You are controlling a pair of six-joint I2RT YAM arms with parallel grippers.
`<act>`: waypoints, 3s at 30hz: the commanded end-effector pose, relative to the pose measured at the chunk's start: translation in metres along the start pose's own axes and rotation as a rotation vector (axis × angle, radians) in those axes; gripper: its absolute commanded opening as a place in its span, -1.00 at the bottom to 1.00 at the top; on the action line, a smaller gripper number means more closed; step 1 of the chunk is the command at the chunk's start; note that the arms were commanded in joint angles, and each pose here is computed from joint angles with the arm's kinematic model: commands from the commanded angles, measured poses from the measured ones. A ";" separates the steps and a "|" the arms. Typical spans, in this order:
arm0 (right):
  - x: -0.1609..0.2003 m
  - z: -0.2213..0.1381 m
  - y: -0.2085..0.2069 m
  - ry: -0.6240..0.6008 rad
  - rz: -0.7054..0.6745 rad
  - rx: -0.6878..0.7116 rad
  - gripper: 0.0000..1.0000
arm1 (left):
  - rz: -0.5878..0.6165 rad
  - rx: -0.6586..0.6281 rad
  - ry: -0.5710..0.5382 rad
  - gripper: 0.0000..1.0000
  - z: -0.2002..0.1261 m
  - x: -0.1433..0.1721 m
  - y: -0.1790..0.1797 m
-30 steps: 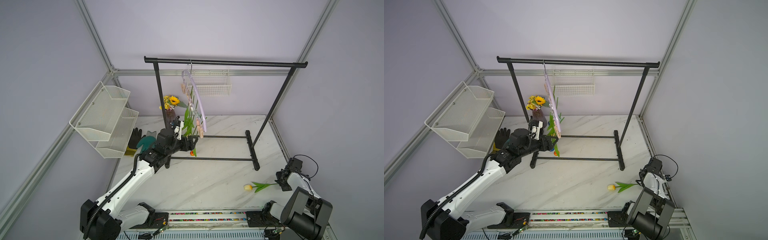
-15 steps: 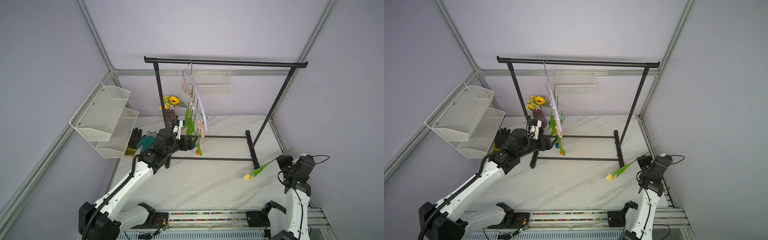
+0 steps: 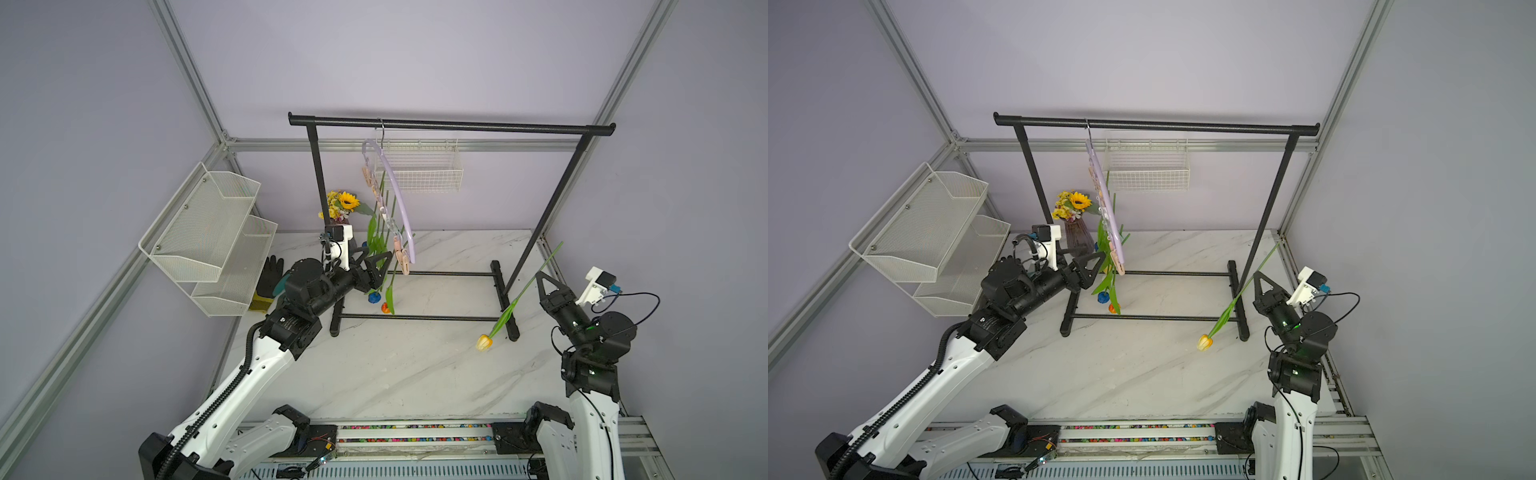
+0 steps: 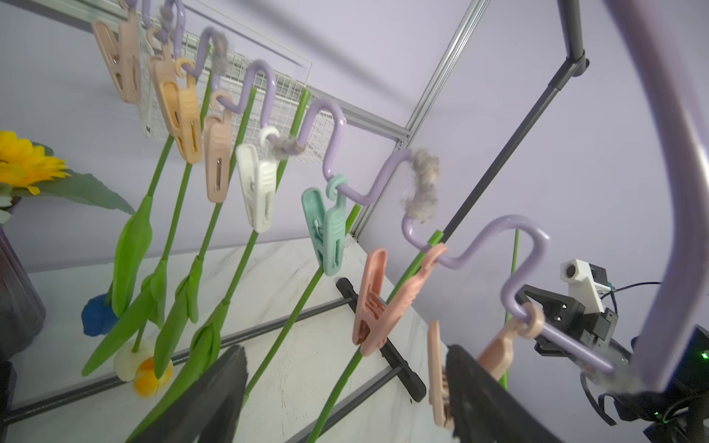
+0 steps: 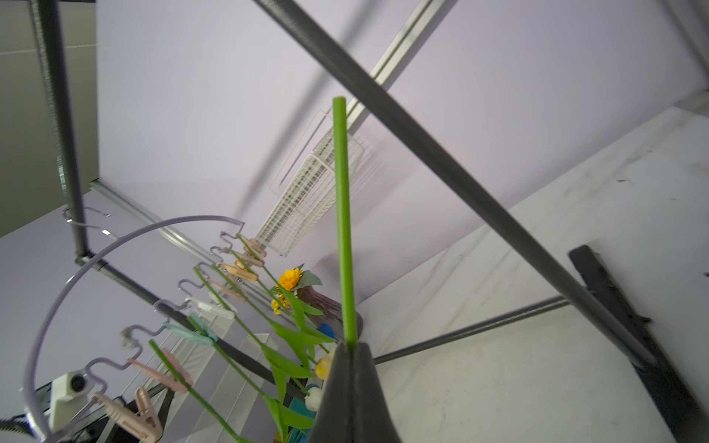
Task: Dry the flowers on a clothes hanger
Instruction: Pick up the flower at the center of the board, then open the clamp at the hanger.
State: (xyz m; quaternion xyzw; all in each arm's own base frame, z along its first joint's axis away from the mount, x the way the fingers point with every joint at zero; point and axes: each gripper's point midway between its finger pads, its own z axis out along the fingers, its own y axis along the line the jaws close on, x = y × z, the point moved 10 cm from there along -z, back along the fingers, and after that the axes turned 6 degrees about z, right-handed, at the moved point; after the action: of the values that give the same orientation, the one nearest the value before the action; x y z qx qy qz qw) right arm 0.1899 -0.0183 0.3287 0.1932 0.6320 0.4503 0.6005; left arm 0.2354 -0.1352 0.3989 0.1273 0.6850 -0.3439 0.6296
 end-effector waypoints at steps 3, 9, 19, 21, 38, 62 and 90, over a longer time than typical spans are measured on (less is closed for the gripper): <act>0.004 0.024 0.040 0.049 -0.147 -0.262 -1.00 | 0.144 0.051 -0.187 0.61 -0.014 -0.020 -0.003; 0.025 0.057 0.062 0.149 -0.261 -0.449 -1.00 | 0.252 0.218 -0.229 0.61 -0.015 -0.018 -0.007; 0.075 0.116 0.092 0.338 -0.410 -0.686 -1.00 | 0.295 0.454 -0.135 0.63 0.000 -0.017 -0.012; 0.082 0.124 0.095 0.366 -0.418 -0.727 -1.00 | 0.304 0.492 -0.119 0.62 0.001 -0.014 -0.013; 0.122 0.139 0.096 0.440 -0.450 -0.845 -1.00 | 0.277 0.527 -0.002 0.20 0.022 -0.004 -0.010; 0.135 0.145 0.106 0.449 -0.441 -0.875 -1.00 | 0.286 0.524 0.028 0.19 0.030 -0.004 -0.020; 0.147 0.150 0.112 0.478 -0.441 -0.892 -1.00 | 0.263 0.527 0.070 0.15 0.041 -0.006 -0.027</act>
State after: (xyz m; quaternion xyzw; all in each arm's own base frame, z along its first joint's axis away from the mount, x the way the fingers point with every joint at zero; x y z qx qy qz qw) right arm 0.2664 0.2028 0.3423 -0.3169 0.5375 0.5724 0.5321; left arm 0.2555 -0.1797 0.3955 0.3763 0.5941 -0.4283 0.5675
